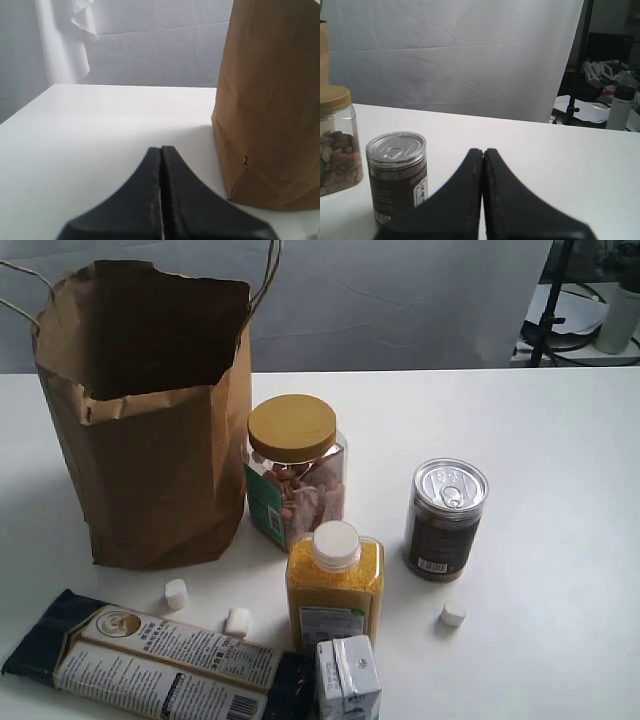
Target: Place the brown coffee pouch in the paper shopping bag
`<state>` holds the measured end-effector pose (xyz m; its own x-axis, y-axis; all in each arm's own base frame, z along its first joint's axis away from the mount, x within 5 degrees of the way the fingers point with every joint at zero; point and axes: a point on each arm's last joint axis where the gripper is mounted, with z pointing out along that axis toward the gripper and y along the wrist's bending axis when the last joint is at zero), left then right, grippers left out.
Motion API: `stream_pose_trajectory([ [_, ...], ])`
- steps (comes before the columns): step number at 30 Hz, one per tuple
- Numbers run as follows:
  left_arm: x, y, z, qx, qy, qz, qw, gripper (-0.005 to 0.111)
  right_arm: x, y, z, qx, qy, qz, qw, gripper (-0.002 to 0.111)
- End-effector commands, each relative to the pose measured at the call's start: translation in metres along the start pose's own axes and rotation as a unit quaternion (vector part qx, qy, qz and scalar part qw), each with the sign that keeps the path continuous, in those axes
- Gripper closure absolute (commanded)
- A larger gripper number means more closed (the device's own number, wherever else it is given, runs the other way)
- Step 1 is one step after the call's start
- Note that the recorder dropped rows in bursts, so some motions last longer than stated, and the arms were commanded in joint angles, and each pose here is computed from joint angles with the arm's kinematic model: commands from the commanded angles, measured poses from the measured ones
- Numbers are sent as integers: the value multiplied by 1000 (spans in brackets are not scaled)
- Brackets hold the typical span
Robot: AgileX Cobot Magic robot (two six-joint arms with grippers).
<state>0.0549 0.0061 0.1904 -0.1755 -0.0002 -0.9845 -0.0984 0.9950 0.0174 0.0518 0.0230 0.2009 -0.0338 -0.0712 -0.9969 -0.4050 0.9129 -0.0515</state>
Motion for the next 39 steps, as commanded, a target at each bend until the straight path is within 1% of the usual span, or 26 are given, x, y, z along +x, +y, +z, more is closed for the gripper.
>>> stream_pose_trajectory([
  [1,1,0,0,-2,-2,0,1000,107,1,-1,0,7,-2,-1,1000,108],
  [6,1,0,0,-2,-2,0,1000,107,1,-2,0,10,-2,-14,1000,108],
  [10,1,0,0,-2,-2,0,1000,107,1,-1,0,4,-2,24,1000,108],
  [12,1,0,0,-2,-2,0,1000,107,1,0,0,3,-2,32,999,108],
  [30,1,0,0,-2,-2,0,1000,107,1,0,0,3,-3,32,999,108],
  [32,1,0,0,-2,-2,0,1000,107,1,-3,0,24,-2,33,999,108],
  [36,1,0,0,-2,-2,0,1000,107,1,-9,-1,84,-1,37,996,108],
  [39,1,0,0,-2,-2,0,1000,107,1,-12,-2,111,-1,38,993,108],
])
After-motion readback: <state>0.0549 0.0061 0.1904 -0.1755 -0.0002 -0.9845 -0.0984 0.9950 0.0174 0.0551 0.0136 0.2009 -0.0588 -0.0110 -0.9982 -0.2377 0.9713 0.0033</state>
